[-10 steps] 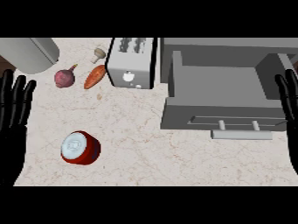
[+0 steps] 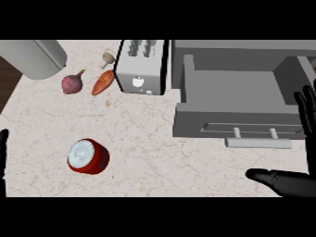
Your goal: Pick up the can, place it into the drawer and close the drawer
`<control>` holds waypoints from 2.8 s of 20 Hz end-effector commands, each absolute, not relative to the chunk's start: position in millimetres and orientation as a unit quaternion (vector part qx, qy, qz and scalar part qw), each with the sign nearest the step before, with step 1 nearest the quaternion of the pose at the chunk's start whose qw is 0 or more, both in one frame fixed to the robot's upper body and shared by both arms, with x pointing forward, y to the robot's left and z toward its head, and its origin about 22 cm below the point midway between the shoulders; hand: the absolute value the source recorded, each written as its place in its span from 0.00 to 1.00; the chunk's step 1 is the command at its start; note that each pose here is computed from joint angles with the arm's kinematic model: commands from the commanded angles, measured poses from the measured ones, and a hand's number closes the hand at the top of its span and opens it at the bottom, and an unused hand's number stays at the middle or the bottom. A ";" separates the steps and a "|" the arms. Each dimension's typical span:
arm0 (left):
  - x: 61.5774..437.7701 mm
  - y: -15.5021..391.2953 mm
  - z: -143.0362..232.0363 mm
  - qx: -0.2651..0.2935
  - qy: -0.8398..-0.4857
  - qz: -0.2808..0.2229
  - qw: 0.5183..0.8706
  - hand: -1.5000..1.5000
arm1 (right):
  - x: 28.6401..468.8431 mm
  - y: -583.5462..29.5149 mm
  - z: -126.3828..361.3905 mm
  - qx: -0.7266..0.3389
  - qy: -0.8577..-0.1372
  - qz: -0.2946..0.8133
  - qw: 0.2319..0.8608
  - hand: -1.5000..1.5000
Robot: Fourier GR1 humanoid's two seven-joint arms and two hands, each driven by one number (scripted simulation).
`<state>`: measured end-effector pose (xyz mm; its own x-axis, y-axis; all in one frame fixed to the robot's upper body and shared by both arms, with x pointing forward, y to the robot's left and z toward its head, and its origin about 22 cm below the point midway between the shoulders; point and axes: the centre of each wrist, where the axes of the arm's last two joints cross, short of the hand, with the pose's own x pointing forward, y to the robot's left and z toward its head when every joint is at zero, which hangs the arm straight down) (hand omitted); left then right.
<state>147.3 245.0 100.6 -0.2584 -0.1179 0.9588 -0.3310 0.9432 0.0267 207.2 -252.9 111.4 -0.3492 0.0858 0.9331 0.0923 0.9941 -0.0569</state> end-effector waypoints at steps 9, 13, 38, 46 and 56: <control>113.2 222.0 127.9 0.181 -0.730 0.165 0.639 0.00 | 184.8 -269.7 105.0 -0.067 -0.783 -0.032 0.617 0.00; 120.2 230.1 118.2 0.187 -0.726 0.160 0.643 0.00 | 182.4 -275.4 83.9 -0.067 -0.788 -0.036 0.611 0.00; 144.9 189.1 -36.4 0.222 -0.659 0.179 0.696 0.00 | 173.0 -295.1 111.6 -0.087 -0.789 -0.028 0.607 0.00; 152.6 223.4 -58.8 0.220 -0.653 0.189 0.700 0.00 | 161.9 -289.6 127.6 -0.085 -0.791 -0.027 0.606 0.00; 157.5 231.2 -95.2 0.212 -0.635 0.200 0.715 0.00 | 148.5 -294.2 142.8 -0.083 -0.792 -0.027 0.604 0.00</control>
<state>154.3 226.4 -92.0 0.1045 -0.0038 0.9945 -0.5482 0.8342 0.0608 162.0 -294.5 129.8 -0.2570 0.1020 0.9610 0.1742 0.9830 -0.0577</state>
